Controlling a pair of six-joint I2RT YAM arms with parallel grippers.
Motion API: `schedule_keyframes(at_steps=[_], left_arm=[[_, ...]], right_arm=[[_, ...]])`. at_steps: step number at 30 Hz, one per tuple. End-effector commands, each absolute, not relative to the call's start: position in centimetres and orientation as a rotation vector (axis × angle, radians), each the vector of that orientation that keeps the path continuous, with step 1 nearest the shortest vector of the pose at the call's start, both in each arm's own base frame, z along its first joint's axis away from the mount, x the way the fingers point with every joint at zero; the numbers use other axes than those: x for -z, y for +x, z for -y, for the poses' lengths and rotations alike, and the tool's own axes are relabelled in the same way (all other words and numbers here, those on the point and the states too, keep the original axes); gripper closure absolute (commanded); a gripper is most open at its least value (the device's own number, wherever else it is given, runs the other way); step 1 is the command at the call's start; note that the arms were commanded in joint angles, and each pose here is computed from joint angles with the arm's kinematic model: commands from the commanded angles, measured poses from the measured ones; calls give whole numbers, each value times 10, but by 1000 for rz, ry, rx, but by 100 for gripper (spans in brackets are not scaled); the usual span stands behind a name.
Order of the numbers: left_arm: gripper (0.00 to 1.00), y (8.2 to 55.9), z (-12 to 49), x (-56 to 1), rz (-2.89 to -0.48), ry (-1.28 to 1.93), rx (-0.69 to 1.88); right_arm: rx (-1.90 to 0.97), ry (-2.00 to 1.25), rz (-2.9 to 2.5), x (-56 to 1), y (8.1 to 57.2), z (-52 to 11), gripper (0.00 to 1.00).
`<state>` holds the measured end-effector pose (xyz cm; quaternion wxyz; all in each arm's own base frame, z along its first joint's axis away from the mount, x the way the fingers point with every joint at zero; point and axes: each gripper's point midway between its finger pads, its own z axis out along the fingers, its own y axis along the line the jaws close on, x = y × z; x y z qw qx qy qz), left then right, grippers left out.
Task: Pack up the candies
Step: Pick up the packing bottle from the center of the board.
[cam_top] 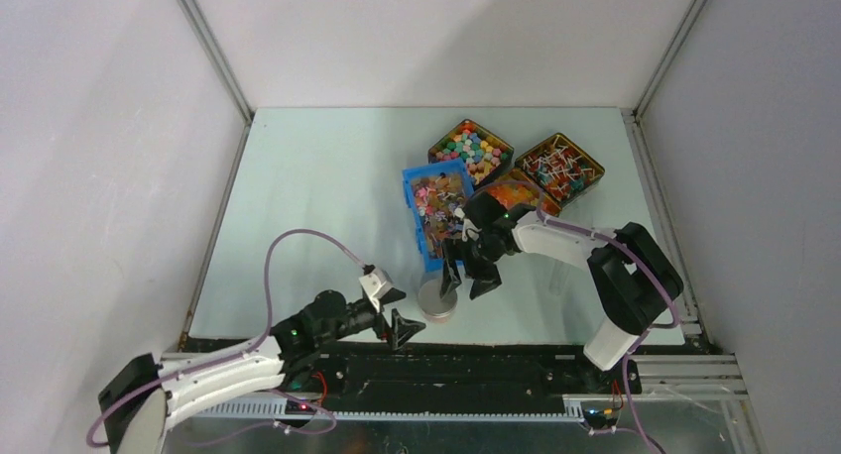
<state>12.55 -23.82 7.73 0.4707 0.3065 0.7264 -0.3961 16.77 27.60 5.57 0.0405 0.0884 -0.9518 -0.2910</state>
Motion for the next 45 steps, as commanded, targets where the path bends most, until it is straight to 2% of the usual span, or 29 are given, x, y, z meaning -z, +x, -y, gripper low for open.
schedule_keyframes(at_steps=[1,10,22,31,40,45], left_arm=[[0,138,245,-89,-1650,704,904],[0,135,245,-54,-1715,754,820],[3,142,260,-35,-1766,792,790],[5,146,285,-34,-1722,777,862],[5,150,290,-27,-1690,794,806],[10,150,285,-18,-1712,801,774]], right_arm=[[1003,296,2915,-65,182,-294,21],[1045,317,2876,-69,173,-305,40],[1049,307,2852,-68,168,-309,54],[1043,296,2839,-66,167,-309,60],[1034,280,2841,-68,167,-306,66],[1026,274,2853,-69,168,-304,66]])
